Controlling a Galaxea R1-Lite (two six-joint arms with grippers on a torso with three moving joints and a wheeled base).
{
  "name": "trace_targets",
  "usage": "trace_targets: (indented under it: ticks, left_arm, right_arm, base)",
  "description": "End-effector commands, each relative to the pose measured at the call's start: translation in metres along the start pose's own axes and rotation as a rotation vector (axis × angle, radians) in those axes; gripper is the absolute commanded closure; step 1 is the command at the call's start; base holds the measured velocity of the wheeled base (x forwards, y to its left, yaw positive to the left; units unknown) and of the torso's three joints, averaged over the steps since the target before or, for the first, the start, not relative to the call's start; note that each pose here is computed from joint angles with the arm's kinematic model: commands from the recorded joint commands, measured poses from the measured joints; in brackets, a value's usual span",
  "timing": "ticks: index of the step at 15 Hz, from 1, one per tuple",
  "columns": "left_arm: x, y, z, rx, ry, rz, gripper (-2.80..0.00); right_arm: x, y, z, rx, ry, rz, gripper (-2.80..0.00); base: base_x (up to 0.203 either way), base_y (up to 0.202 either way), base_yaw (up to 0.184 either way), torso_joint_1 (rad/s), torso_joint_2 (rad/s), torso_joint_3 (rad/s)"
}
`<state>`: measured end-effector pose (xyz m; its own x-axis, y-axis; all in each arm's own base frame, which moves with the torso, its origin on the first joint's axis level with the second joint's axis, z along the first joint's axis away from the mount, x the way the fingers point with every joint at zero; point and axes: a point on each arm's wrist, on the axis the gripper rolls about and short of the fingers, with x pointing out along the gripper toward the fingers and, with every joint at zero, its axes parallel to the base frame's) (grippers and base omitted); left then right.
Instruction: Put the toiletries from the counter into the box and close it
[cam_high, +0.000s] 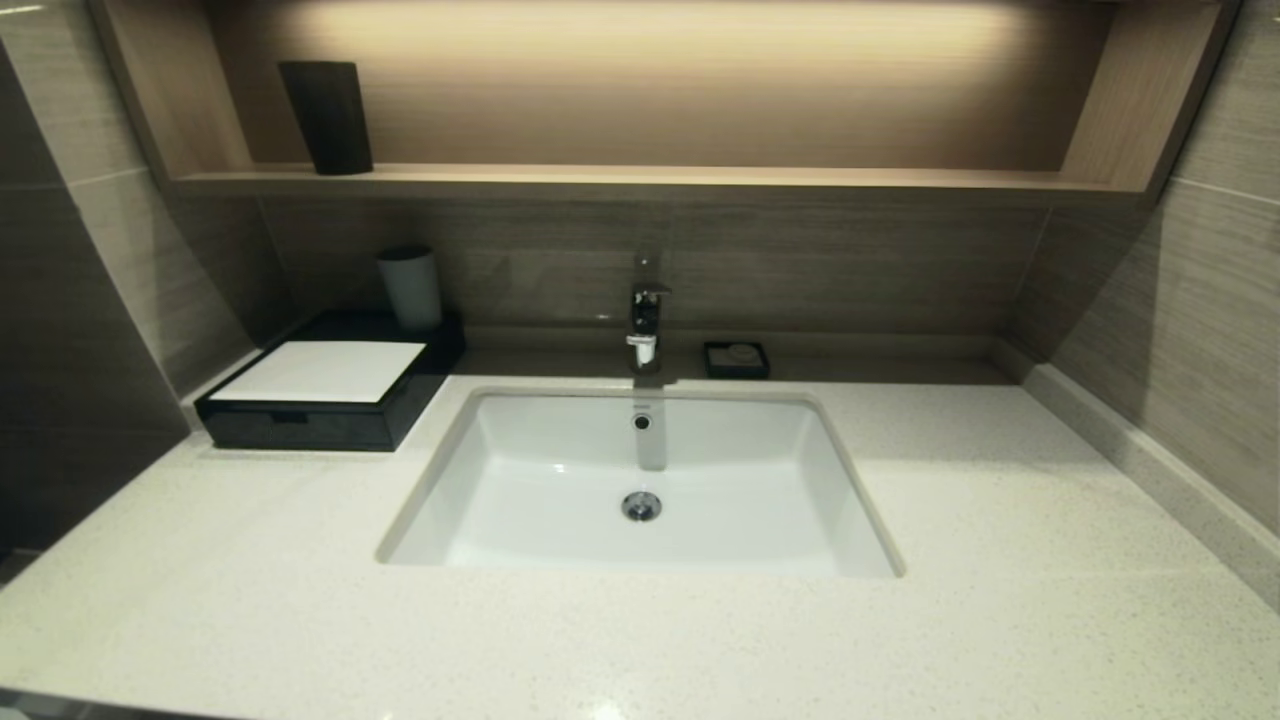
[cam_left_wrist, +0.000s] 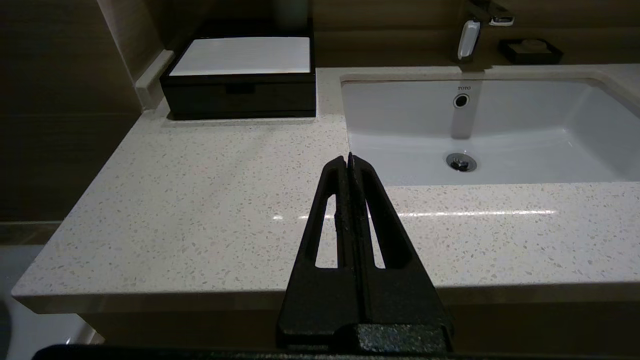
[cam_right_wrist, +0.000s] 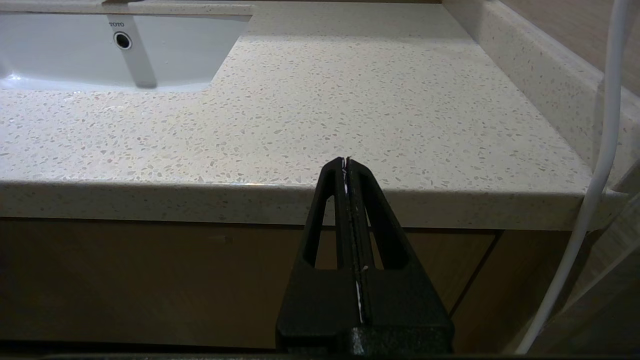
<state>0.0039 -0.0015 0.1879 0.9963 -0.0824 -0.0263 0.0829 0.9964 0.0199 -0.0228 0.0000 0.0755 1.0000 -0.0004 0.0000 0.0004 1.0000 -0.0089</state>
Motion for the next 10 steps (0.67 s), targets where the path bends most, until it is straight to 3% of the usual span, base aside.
trace_targets:
  ticks: [1,7,10]
  left_arm:
    - [-0.009,-0.001,-0.010,0.006,-0.030,0.006,0.00]
    - [-0.026,-0.003,-0.054,0.039,-0.075,0.011,0.00]
    - [-0.025,-0.004,-0.073,0.040,-0.055,0.014,0.00]
  right_arm:
    - [0.000,0.000,0.000,0.000,0.000,0.000,0.00]
    - [0.000,0.000,0.000,0.000,0.000,0.000,0.00]
    - [0.000,0.000,0.000,0.000,0.000,0.000,0.00]
  base:
    - [0.000,0.000,0.000,0.000,0.00,0.000]
    - [0.000,0.000,0.000,0.000,0.00,0.000]
    - [0.000,0.000,0.000,0.000,0.00,0.000]
